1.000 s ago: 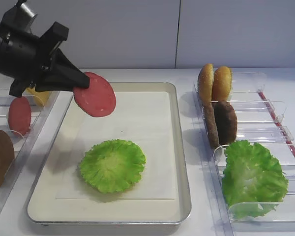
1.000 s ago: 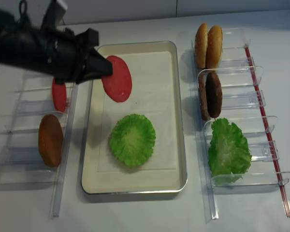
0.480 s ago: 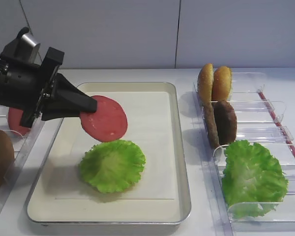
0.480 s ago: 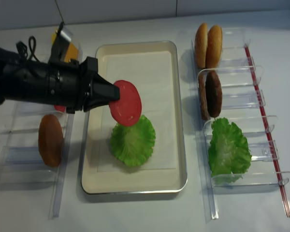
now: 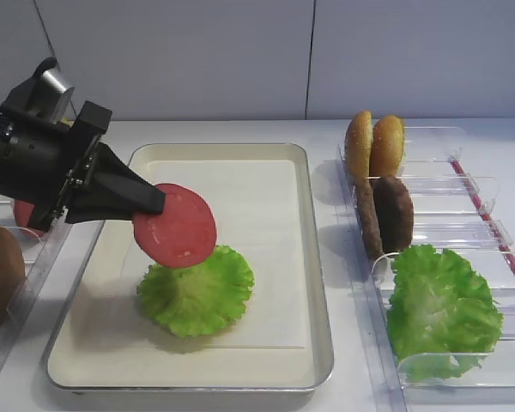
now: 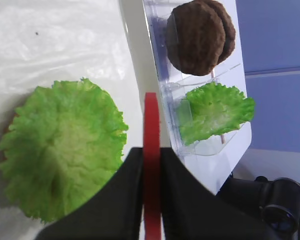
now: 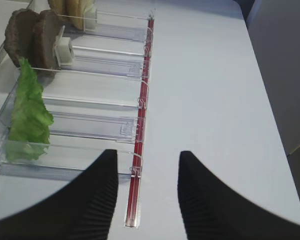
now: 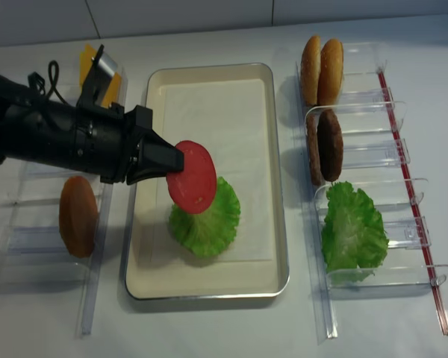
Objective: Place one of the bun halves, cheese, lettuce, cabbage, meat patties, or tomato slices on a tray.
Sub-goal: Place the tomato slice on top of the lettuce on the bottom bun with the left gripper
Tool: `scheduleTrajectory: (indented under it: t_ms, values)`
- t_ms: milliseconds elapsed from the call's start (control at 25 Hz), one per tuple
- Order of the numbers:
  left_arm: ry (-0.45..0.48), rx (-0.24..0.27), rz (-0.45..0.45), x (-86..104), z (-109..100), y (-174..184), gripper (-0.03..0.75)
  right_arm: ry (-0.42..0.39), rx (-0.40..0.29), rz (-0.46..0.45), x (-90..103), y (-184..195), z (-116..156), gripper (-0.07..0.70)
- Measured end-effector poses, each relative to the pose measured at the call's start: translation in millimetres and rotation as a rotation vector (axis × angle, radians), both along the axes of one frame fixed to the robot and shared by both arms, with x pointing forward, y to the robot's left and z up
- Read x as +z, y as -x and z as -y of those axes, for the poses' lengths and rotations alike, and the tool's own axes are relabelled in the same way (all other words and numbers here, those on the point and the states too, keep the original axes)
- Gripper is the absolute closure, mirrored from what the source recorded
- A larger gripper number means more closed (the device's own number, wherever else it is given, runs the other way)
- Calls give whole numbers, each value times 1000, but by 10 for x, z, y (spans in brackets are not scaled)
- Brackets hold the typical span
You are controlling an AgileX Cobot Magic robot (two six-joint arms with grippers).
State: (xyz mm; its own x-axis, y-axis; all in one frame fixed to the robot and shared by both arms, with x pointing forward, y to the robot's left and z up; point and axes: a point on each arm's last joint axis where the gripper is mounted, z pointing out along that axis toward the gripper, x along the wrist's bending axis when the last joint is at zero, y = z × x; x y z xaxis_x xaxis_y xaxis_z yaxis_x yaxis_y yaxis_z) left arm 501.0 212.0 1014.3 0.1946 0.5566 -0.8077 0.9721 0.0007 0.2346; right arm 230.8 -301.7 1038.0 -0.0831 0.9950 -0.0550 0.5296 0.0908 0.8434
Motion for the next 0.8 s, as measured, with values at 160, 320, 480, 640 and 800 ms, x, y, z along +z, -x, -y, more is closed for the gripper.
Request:
scheduleTrajectory:
  t_ms: [160,320,480,640,800]
  values:
    - [-10,-7,9,-6,52,4,632,0,0,0,0,0,0,296]
    - [-29,-3,14,-59,99,24,632,0,0,0,0,0,0,296]
    - [-45,26,8,-206,86,87,632,0,0,0,0,0,0,296]
    - [-5,45,44,-228,100,92,632,0,0,0,0,0,0,296]
    - [33,47,21,-284,124,54,632,0,0,0,0,0,0,296]
